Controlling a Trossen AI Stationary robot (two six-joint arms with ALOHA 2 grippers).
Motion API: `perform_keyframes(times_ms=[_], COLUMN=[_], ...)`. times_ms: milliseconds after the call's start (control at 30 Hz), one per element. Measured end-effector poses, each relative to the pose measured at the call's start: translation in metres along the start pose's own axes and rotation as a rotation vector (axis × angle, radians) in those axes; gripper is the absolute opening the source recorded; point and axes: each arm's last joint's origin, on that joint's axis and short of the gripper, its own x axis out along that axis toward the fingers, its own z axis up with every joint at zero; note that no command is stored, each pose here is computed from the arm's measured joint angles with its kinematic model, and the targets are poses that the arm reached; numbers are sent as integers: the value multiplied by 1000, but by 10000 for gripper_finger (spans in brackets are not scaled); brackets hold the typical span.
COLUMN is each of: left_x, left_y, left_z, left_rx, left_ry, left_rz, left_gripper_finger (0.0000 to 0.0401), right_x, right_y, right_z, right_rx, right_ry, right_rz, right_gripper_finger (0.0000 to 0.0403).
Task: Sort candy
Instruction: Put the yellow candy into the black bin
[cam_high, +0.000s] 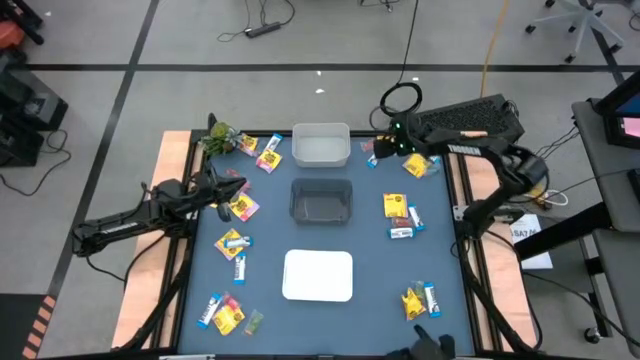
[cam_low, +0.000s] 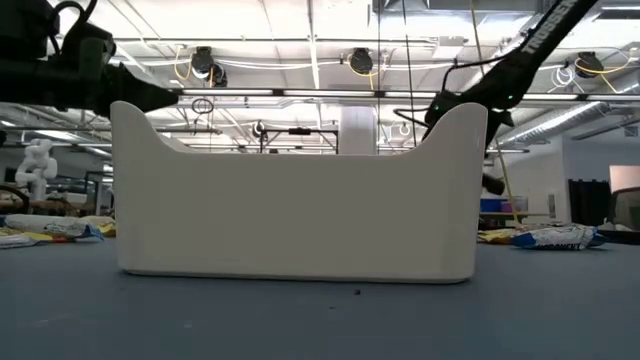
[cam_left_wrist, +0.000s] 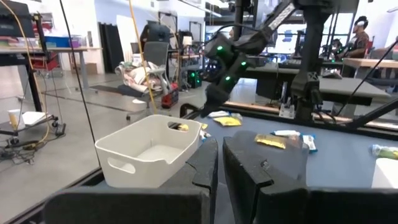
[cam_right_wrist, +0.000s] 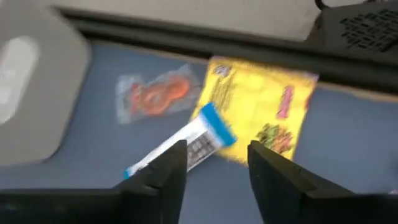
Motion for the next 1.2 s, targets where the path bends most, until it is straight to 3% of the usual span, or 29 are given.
perform_keyframes(times_ms=[233, 533, 767, 900, 1200], left_x=[0, 0, 0, 0, 0], left_y=[0, 0, 0, 0, 0], left_z=[-2, -6, -7, -7, -7], left_rx=[2, 8, -7, -47, -63], left_ry=[25, 71, 82, 84, 78], left_rz=[1, 0, 0, 2, -14], left_gripper_finger=[31, 31, 31, 31, 31], right_x=[19, 32, 45, 46, 45], right_y=[-4, -15, -15, -18, -19], right_z=[15, 28, 26, 25, 23], right_rx=[5, 68, 78, 55, -46], right_ry=[72, 103, 148, 158, 193], right_rz=[3, -175, -169, -173, -174], right_gripper_finger=[174, 164, 157, 129, 7])
